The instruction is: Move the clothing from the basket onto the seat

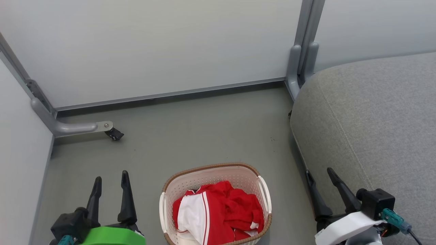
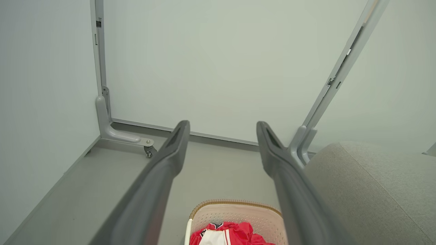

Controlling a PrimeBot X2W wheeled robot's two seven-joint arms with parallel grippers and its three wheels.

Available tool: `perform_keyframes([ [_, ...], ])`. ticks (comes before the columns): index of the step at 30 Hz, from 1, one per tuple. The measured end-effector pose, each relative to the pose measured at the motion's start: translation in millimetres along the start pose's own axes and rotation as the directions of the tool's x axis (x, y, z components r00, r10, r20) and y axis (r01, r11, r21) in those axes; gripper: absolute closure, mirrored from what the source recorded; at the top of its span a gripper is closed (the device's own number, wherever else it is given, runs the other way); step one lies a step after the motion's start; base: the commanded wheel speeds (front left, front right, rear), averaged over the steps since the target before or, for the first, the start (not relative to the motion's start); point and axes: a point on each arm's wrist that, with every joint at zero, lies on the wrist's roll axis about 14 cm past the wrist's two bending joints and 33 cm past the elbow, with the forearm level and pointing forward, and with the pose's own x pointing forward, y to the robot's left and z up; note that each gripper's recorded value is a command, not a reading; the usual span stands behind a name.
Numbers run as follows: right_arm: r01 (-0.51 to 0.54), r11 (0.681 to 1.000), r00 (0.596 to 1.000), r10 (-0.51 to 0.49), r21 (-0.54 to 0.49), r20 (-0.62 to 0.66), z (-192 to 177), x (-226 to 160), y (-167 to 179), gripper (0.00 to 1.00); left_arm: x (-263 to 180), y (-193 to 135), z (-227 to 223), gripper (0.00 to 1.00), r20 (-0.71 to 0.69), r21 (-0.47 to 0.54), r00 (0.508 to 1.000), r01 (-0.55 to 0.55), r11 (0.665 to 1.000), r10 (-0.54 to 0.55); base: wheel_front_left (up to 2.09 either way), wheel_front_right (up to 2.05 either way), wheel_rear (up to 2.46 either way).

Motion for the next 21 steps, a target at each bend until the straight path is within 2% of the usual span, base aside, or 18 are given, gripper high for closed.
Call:
perform_keyframes([
  [21, -0.045, 0.989, 0.999, 0.047, -0.139, 0.014, 0.8, -5.8, 10.6, 0.0, -10.4, -2.2, -2.9, 0.0, 0.012, 0.115, 0.999, 0.036, 0.993, -0.037, 0.0, 0.0, 0.0],
])
